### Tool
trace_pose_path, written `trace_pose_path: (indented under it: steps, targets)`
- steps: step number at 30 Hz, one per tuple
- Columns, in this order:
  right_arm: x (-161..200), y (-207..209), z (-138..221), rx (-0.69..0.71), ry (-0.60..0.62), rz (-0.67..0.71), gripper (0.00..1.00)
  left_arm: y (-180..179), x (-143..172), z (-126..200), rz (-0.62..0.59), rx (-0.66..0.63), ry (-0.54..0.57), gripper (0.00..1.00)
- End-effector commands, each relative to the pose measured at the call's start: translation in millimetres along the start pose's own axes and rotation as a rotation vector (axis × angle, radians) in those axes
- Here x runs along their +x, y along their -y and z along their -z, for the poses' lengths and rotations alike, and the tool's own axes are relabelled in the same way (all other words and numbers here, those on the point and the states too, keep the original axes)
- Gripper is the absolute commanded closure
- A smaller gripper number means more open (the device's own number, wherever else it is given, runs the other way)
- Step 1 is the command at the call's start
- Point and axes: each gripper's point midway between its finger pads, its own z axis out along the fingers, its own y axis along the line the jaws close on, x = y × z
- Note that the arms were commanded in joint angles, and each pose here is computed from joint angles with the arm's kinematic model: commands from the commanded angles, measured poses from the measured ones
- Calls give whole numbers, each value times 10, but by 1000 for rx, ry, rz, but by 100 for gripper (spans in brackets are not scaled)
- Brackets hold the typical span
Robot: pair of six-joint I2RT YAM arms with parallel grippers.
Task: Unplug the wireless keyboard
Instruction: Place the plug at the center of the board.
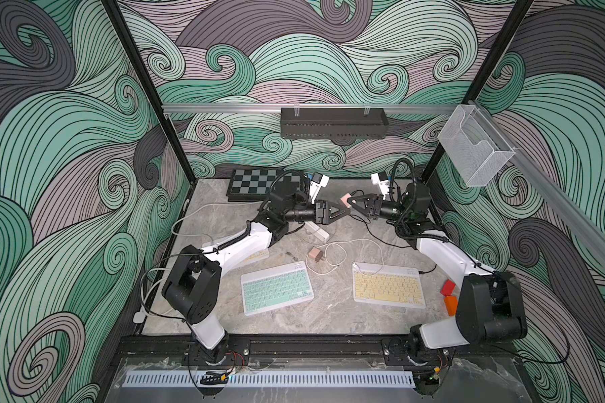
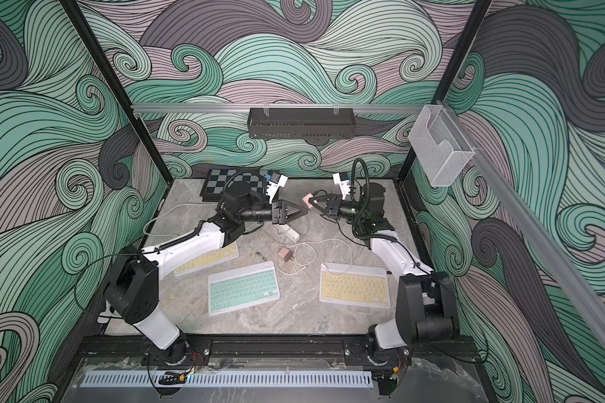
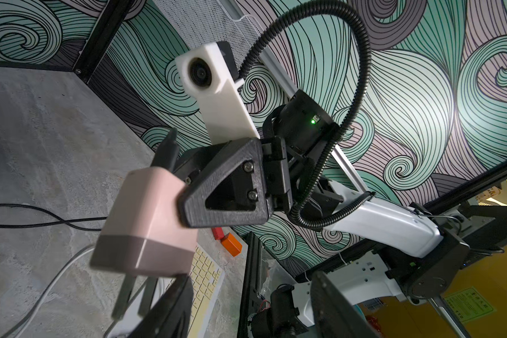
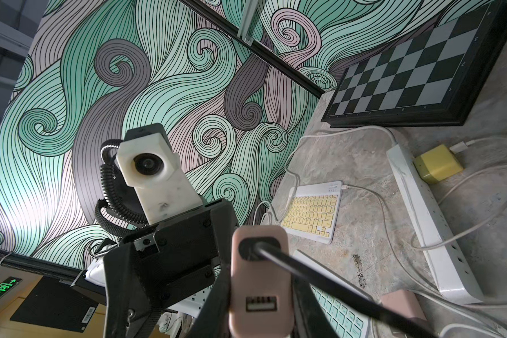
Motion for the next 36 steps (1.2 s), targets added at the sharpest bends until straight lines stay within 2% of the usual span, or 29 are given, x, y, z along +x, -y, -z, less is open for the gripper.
trace_pose_path:
  steps: [1,6,14,19,22,26,31,36]
  targets:
    - [-8,-178,-16,-57,-13,36,100,-113,-20,18,-10,-38,-4,35]
    - [-1,-172,-30,-69,-20,20,100,-265,-34,10,14,-62,-2,35]
    - [8,-183,-36,-83,-30,12,100,-375,-188,-132,25,-27,15,35]
    - [-41,-134,7,-53,-2,12,100,-408,-183,-88,34,-29,13,36]
    - [-64,98,23,33,24,9,100,-357,-92,-9,24,-46,-8,36]
    - [53,672,47,247,23,-19,100,-410,109,133,15,-121,-46,37]
    - [147,893,27,277,19,-82,100,-637,313,266,57,-209,-82,37]
    - [353,1566,147,525,-28,-108,100,-640,428,348,63,-220,-89,38]
